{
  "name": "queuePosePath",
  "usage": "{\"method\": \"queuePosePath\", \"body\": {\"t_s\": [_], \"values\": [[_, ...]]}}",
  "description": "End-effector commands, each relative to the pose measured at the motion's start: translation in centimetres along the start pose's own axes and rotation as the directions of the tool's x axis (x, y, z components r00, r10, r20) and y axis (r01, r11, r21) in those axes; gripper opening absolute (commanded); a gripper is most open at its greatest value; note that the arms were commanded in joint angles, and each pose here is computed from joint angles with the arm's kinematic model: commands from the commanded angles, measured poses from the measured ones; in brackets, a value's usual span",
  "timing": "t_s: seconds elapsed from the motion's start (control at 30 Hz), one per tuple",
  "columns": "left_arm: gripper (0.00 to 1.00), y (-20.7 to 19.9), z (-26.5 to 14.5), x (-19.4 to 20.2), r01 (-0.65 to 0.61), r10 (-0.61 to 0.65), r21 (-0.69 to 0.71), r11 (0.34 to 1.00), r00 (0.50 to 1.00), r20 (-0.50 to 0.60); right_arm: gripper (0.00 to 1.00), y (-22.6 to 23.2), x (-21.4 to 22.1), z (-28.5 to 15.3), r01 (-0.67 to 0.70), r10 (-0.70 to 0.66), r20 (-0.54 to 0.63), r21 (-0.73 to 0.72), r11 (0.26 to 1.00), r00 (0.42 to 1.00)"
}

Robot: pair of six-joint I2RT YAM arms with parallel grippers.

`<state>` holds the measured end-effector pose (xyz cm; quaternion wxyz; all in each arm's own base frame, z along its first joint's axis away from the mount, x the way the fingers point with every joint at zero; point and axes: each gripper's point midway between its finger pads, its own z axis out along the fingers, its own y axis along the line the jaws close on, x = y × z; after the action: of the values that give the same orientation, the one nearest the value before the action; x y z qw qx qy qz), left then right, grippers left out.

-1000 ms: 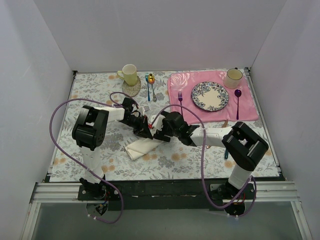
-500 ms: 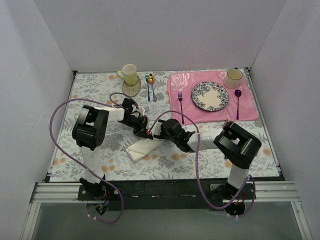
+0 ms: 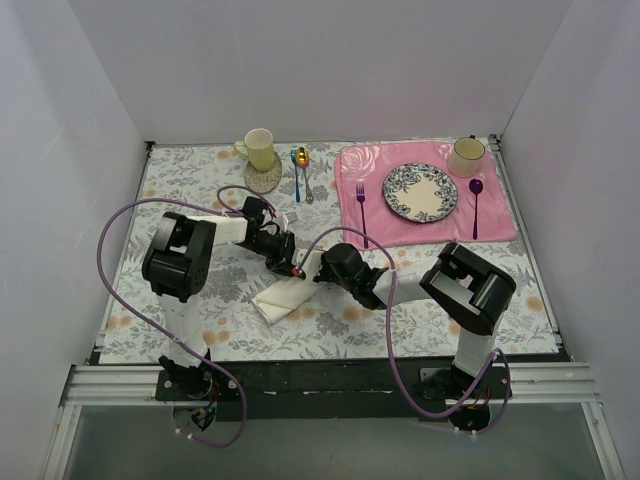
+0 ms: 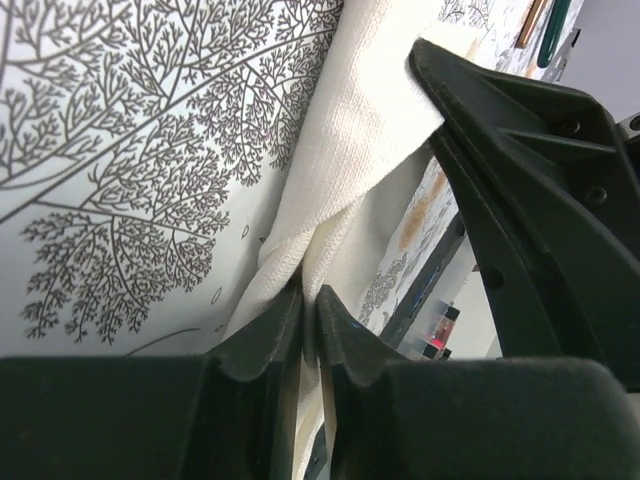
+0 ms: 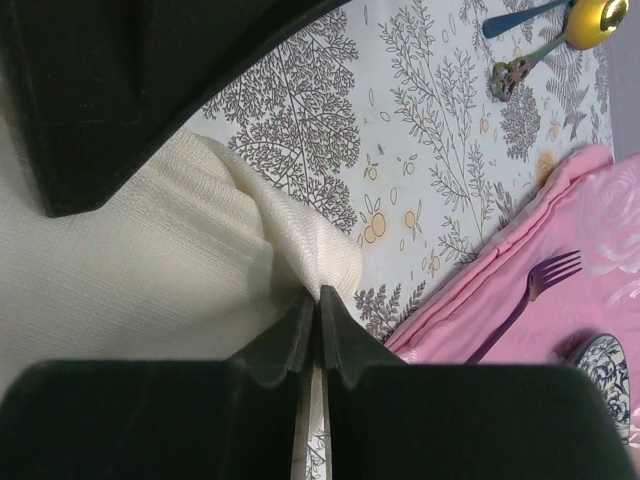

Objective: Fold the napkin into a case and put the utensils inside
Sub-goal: Stuff the top corner of the smaller-rectangle-folded napkin into the folded napkin.

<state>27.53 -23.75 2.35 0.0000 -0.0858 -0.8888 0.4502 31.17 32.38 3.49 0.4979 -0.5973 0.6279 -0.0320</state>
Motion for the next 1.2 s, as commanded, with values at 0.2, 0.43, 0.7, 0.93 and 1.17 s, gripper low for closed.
{"method": "queuePosePath", "body": {"t_s": [0.2,0.43,0.7,0.93,1.17], "values": [[0.36,-0.3,-2.6,0.7,-0.082,0.084,-0.097,0.992,0.996,0.018,0.09,0.8,2.0,0.3,0.002,-0.003,-0.058,-0.004,1.0,0.998],[0.4,-1.4,-3.9,-1.7,-0.148,0.17,-0.155,0.977,0.976,0.139,0.07,0.8,2.1,0.2,-0.006,0.006,-0.061,0.0,1.0,0.998],[0.52,-0.9,-3.2,-4.4,-0.192,0.231,-0.218,0.957,0.958,0.168,0.07,0.9,2.0,0.2,-0.013,0.013,-0.062,-0.002,1.0,0.998],[0.56,-0.7,-0.9,-4.2,-0.215,0.245,-0.218,0.952,0.963,0.117,0.07,1.0,2.2,0.2,-0.023,0.023,-0.073,-0.002,1.0,0.997],[0.45,0.6,0.3,-4.0,-0.196,0.225,-0.244,0.95,0.969,0.097,0.07,0.9,2.1,0.1,-0.034,0.034,-0.073,-0.001,0.999,0.997]]}}
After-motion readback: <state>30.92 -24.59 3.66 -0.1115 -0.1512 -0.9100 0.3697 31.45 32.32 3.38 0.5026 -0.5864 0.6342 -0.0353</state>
